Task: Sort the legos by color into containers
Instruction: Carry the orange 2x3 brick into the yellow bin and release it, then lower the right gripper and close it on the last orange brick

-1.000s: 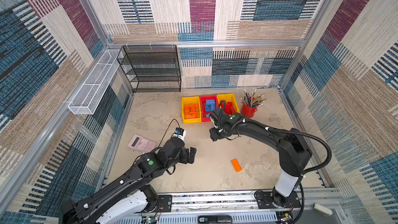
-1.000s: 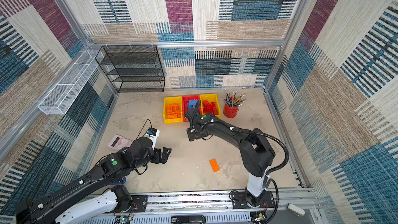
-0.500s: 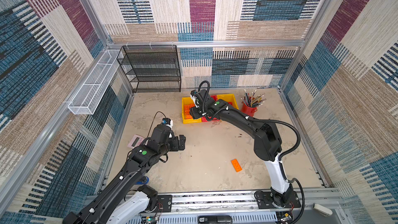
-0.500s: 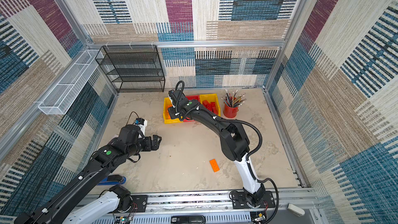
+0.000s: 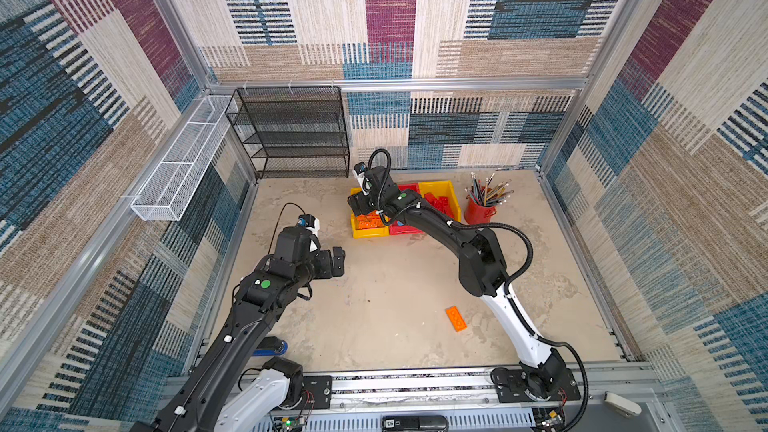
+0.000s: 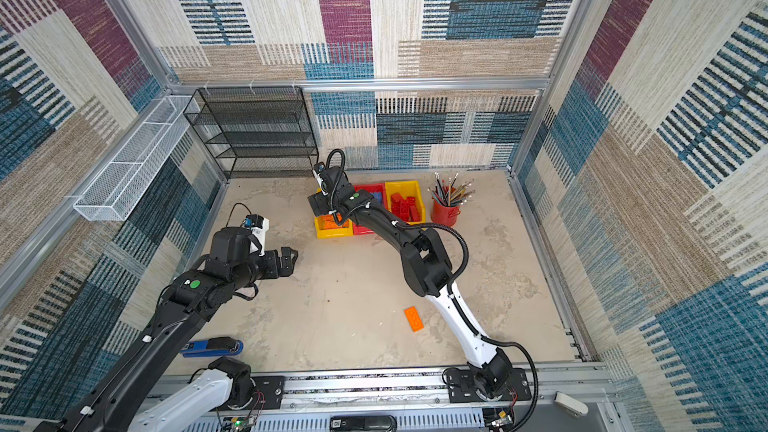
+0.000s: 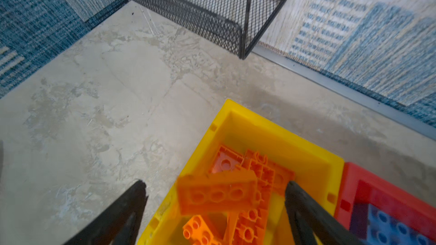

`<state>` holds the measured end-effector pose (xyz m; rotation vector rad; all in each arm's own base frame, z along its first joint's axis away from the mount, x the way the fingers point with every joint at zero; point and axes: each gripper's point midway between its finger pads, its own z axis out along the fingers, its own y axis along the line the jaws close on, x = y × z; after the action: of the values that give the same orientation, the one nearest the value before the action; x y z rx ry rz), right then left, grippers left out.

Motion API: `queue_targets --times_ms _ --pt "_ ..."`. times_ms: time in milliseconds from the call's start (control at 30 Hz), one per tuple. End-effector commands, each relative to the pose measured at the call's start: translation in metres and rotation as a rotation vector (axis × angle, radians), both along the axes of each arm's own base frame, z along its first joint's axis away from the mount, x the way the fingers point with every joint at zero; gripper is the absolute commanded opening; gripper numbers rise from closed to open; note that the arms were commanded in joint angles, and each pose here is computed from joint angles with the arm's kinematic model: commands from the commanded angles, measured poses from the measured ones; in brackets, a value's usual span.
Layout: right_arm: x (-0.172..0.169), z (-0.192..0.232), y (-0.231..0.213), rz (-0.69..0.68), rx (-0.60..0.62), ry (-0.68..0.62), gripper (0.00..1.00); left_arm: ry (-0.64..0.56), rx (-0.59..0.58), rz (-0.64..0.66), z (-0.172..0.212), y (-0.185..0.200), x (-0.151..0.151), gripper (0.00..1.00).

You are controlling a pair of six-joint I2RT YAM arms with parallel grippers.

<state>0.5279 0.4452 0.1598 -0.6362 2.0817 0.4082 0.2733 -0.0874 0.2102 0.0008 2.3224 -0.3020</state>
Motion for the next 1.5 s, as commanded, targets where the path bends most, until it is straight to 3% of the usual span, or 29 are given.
queue_targets --times_ms 0,233,433,600,733,900,1067,1333,1467 --pt "-0.002 0.012 -0.004 0.001 -0.027 -0.013 0.94 0.008 0.01 -0.022 -0.002 0.002 -0.007 0.99" --pt "-0.041 0.042 -0.04 -0.011 -0.059 0.024 0.94 0.012 -0.076 -0.011 -0.007 -0.004 -0.012 0.99" --pt "-0.118 0.037 -0.107 -0.073 -0.069 0.142 0.91 0.056 -0.15 -0.072 -0.014 -0.022 -0.019 0.99" --pt "-0.211 -0.017 -0.184 -0.206 -0.121 0.365 0.89 0.084 -0.186 -0.16 -0.022 -0.051 -0.032 0.99" --pt "-0.283 -0.052 -0.232 -0.296 -0.151 0.525 0.87 0.11 -0.203 -0.287 -0.033 -0.096 -0.051 0.99" --pt "-0.339 -0.076 -0.266 -0.393 -0.129 0.662 0.82 0.159 -0.194 -0.445 -0.055 -0.146 -0.081 0.99" --pt "-0.368 -0.1 -0.275 -0.395 -0.105 0.756 0.8 0.175 -0.132 -0.536 -0.063 -0.165 -0.096 0.99" --pt "-0.376 -0.121 -0.269 -0.376 -0.167 0.815 0.74 0.126 -0.115 -0.505 -0.058 -0.156 -0.094 0.99" --pt "-0.376 -0.13 -0.27 -0.388 -0.212 0.829 0.66 0.107 -0.098 -0.49 -0.058 -0.15 -0.093 0.99"
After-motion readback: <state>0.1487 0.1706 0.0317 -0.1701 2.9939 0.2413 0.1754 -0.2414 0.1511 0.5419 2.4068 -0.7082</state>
